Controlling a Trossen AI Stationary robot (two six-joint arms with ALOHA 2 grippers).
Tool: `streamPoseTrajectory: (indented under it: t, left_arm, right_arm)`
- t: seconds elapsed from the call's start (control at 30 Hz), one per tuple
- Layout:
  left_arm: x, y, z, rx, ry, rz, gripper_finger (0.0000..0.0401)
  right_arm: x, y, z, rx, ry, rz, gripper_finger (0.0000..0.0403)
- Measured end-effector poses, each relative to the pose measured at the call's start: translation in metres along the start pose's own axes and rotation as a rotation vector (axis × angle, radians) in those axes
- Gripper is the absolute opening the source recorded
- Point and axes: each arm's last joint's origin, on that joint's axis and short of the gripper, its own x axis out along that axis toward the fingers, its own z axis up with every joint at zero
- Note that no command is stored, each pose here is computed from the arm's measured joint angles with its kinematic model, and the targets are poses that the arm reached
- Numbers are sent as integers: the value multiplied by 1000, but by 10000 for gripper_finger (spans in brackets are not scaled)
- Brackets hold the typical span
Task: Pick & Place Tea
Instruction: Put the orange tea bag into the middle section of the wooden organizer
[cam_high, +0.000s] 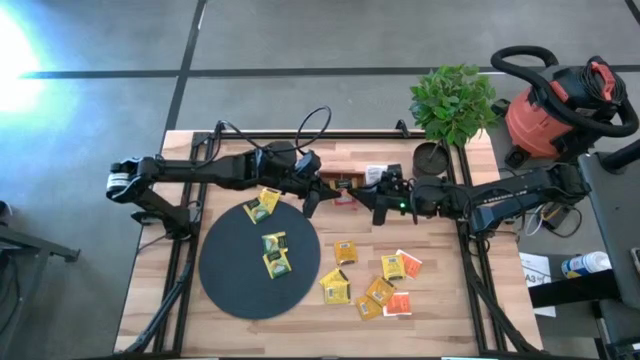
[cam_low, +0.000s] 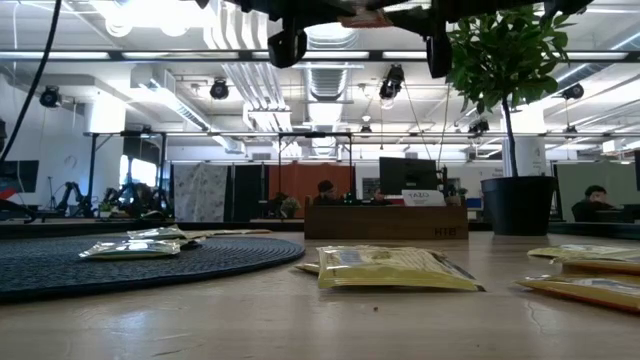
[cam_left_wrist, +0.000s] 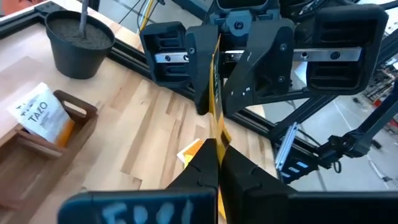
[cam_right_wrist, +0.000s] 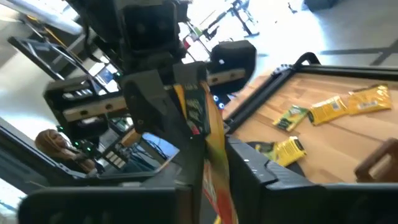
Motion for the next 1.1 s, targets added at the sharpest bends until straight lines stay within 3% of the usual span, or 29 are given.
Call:
streamPoseTrajectory:
  t: [0.2,0.37,0.57,0.8,0.97,1.1]
  left_arm:
    - [-1,6,-8,64,72,90,1]
    - [-1,14,-17,193,135,186,1]
    - [-3,56,-33,228,156,266,0]
    - [-15,116,-40,216,17,187,0]
    - [-12,151,-52,213,74,163,0]
    - [0,156,-57,222,128,62,0]
  right_arm:
    - [-3,-7,-3,-35,65,-64,130]
    - [-8,-11,-6,-60,141,-101,169]
    - [-10,-11,-8,-57,185,-89,182]
    - [-10,-12,-8,-48,183,-94,183]
    - [-10,-15,-8,13,189,-129,182]
    - [-9,-21,-8,61,218,-165,182]
